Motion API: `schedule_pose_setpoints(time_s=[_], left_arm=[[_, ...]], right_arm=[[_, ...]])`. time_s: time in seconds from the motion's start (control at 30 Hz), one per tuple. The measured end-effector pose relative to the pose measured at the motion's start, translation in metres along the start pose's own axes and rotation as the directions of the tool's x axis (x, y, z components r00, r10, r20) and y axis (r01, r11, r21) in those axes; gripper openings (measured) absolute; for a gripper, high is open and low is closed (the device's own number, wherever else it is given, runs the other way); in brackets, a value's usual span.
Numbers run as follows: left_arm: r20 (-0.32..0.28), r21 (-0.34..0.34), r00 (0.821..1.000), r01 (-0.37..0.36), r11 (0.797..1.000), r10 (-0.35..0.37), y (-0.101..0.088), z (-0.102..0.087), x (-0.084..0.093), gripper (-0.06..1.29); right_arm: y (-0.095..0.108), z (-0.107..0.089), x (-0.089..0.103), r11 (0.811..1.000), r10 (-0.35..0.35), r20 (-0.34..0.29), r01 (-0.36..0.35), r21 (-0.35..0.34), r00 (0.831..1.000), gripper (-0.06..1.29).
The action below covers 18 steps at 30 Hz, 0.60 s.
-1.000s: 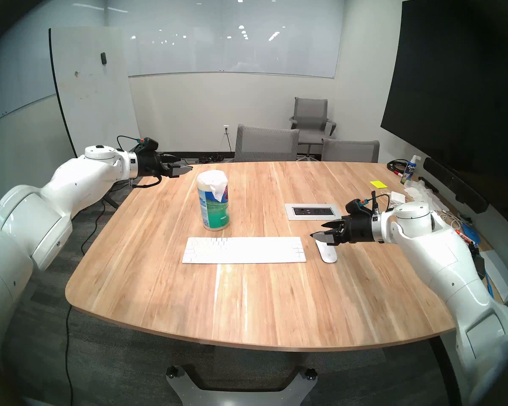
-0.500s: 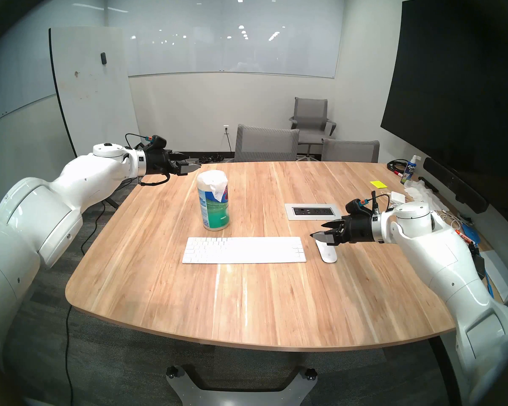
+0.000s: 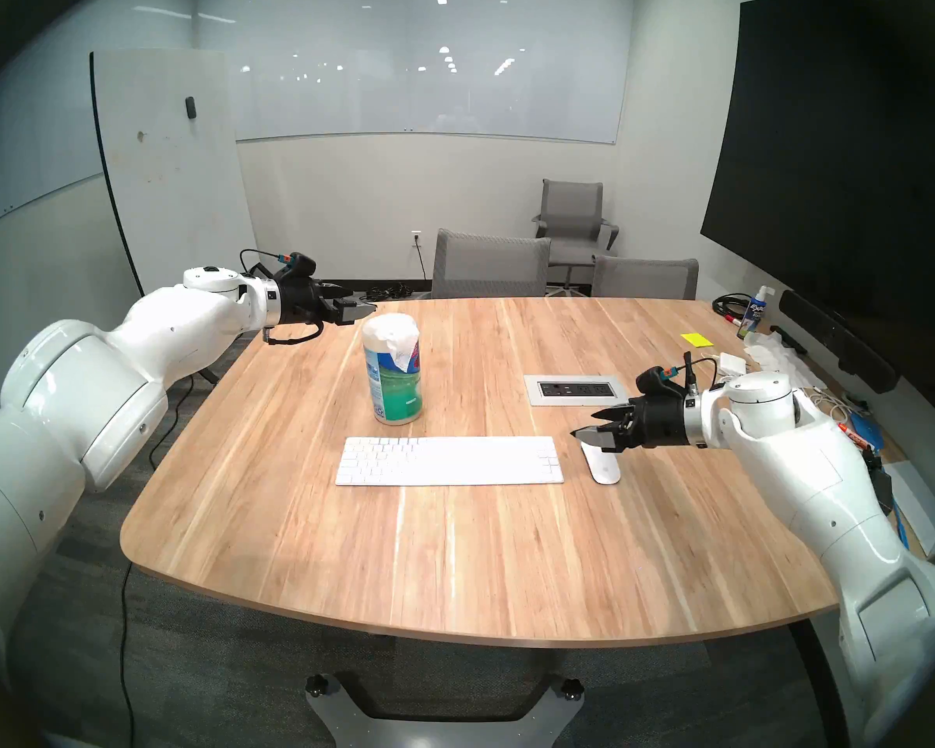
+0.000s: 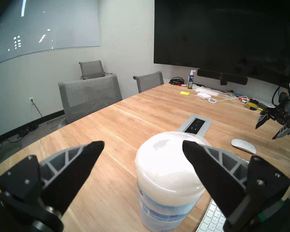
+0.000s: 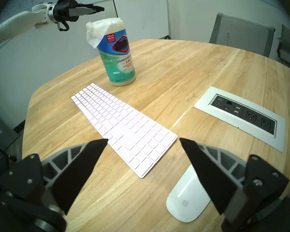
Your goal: Wipe the keyboards and mice with a disinfecting wipe, then set the wipe down
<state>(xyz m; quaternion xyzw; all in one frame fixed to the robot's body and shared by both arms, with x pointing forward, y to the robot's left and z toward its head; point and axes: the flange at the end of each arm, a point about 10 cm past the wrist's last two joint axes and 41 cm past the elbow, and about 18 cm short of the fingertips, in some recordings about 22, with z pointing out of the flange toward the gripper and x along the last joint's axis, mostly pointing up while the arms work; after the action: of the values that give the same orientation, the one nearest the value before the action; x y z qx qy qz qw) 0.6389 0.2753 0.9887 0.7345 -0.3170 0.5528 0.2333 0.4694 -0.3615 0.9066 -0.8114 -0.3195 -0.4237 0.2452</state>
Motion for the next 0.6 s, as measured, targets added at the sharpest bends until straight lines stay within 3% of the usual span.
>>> schedule_pose_setpoints(time_s=[0.6], left_arm=[[0.084, -0.028, 0.996, -0.035, 0.999, 0.037, 0.0077, 0.0086, -0.003, 1.27]], right_arm=[[0.0, 0.0, 0.0, 1.0, 0.0, 0.0, 0.0, 0.0, 1.0, 1.23]])
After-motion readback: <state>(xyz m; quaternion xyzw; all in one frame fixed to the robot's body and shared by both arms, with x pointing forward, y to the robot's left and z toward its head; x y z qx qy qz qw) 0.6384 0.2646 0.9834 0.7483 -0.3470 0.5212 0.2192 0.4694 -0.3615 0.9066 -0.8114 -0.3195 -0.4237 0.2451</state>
